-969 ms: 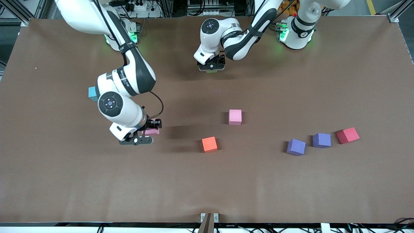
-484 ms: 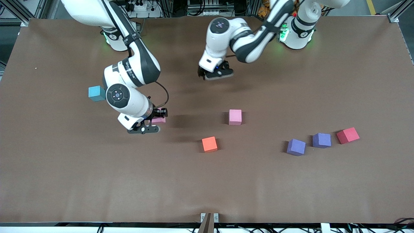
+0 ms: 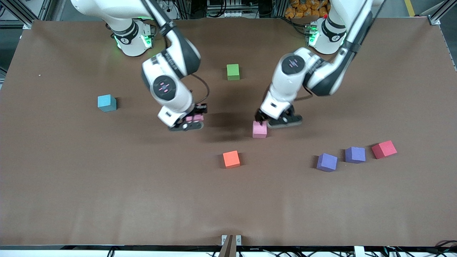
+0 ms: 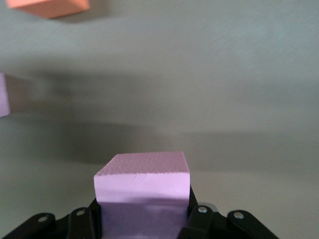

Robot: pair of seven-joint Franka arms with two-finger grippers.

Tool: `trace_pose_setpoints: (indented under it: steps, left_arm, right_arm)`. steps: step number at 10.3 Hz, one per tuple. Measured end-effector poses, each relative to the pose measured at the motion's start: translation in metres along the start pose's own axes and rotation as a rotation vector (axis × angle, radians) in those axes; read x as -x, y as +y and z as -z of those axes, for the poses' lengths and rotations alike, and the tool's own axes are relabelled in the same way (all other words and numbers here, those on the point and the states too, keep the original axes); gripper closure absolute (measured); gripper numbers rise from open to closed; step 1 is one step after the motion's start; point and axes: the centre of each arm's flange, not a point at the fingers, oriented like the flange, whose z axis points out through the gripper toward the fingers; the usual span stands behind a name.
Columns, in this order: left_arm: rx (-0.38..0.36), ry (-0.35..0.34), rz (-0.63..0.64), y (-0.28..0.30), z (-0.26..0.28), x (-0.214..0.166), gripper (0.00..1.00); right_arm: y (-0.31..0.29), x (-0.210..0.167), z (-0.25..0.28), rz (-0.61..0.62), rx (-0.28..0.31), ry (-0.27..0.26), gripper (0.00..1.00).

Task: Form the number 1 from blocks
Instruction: 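Grasp the middle pink cube with the left gripper while the right gripper carries pink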

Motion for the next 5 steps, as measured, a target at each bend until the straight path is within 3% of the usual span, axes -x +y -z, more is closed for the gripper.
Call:
trace_pose_setpoints:
  steps: [5]
  left_arm:
    - [0.012,-0.039,0.001,0.028,-0.042,-0.012,0.0]
  right_arm:
    - [-0.093,0.069,-0.054,-0.049,0.014,0.035,0.41]
